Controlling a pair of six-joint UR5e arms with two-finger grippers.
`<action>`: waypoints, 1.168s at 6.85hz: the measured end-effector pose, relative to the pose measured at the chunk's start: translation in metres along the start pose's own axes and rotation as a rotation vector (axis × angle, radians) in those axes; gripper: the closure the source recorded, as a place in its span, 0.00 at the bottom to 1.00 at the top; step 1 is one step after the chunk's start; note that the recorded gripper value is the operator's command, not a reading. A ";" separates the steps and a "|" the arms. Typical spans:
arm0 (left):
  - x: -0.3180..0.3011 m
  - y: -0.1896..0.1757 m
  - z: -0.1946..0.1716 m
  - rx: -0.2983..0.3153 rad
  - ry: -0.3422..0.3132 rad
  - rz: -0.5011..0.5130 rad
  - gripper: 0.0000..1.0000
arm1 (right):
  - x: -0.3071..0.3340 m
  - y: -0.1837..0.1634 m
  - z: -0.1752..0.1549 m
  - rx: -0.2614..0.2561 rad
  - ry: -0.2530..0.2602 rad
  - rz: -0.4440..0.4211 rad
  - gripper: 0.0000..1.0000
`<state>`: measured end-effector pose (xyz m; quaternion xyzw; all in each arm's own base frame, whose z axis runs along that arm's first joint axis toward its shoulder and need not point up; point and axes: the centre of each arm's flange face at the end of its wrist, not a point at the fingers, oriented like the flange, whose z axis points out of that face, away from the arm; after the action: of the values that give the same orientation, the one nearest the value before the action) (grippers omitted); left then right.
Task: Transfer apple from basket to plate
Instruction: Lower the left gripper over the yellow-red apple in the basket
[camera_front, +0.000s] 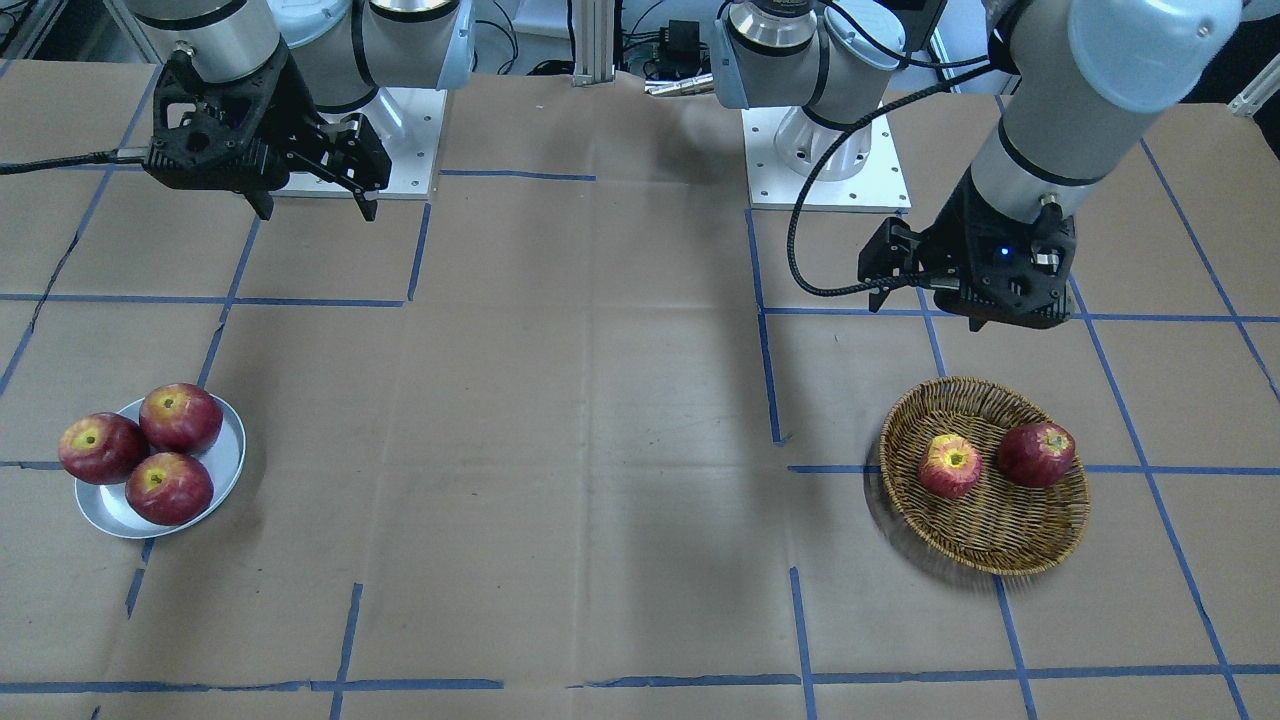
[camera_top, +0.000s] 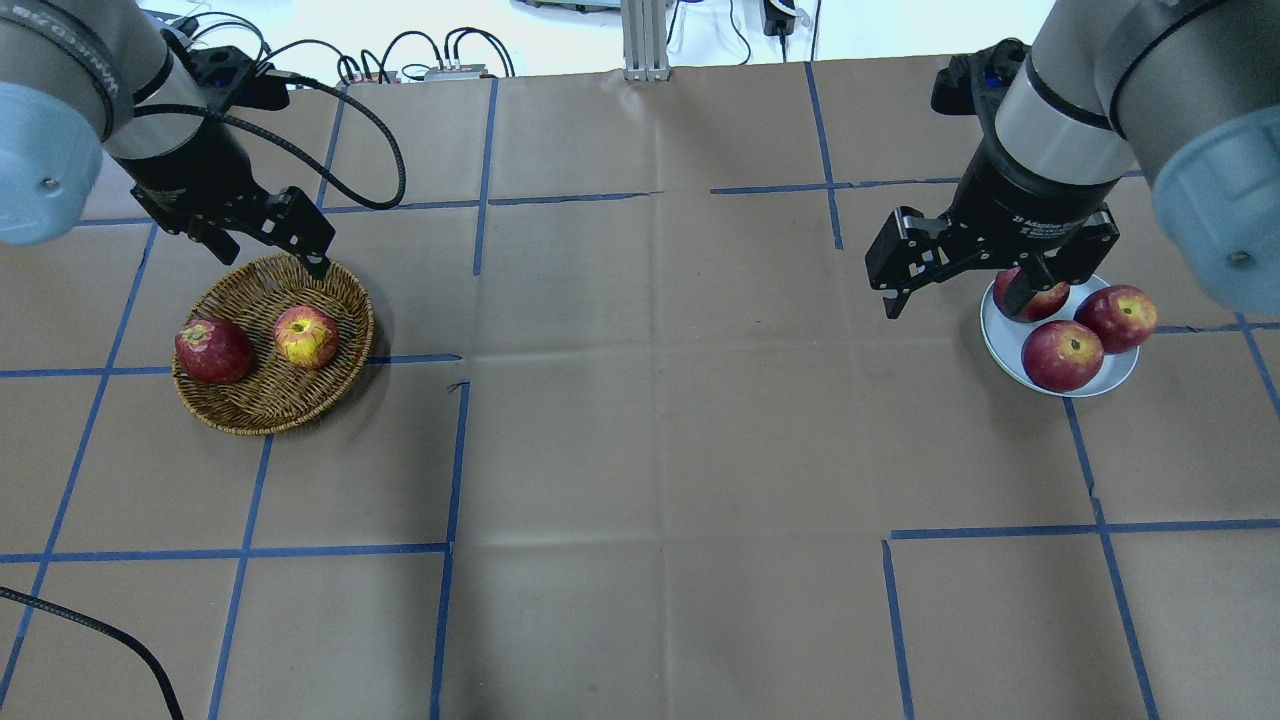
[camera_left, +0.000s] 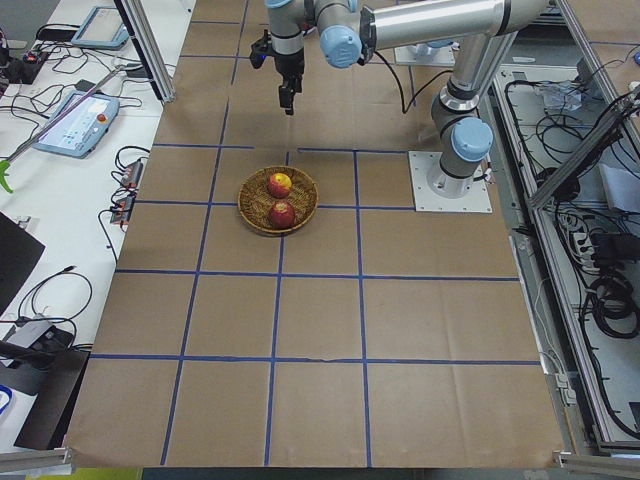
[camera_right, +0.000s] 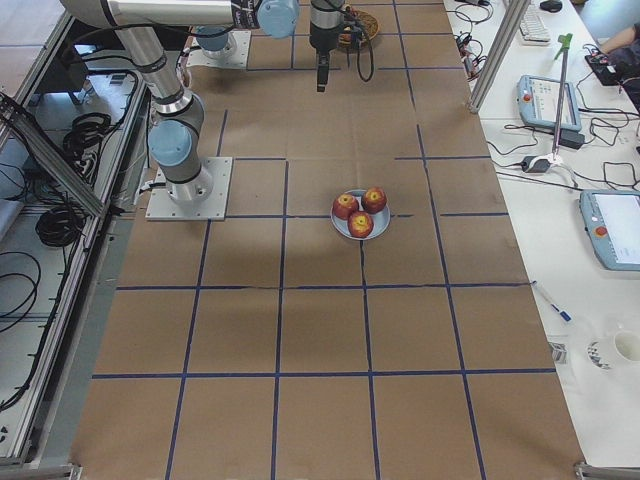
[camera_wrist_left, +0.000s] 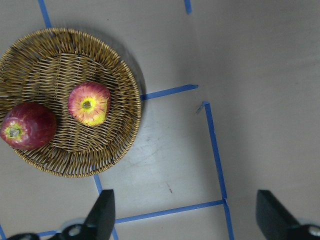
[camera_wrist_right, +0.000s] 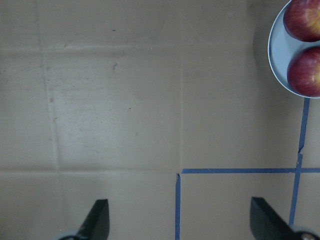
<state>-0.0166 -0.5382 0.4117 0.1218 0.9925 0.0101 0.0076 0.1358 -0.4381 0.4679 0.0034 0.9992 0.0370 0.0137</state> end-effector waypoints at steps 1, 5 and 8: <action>-0.028 0.002 0.023 0.021 -0.013 0.031 0.01 | 0.000 0.001 0.002 -0.019 -0.001 0.000 0.00; -0.079 -0.015 0.135 0.021 -0.009 0.041 0.01 | 0.000 0.001 0.002 -0.019 -0.002 0.000 0.00; -0.080 -0.017 0.179 -0.032 0.026 0.023 0.01 | -0.001 0.001 0.004 -0.023 -0.007 -0.002 0.00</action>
<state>0.0597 -0.5702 0.2331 0.1331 0.9907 0.0276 -0.0034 0.1374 -0.4372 0.4638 0.0022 0.9987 0.0486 0.0174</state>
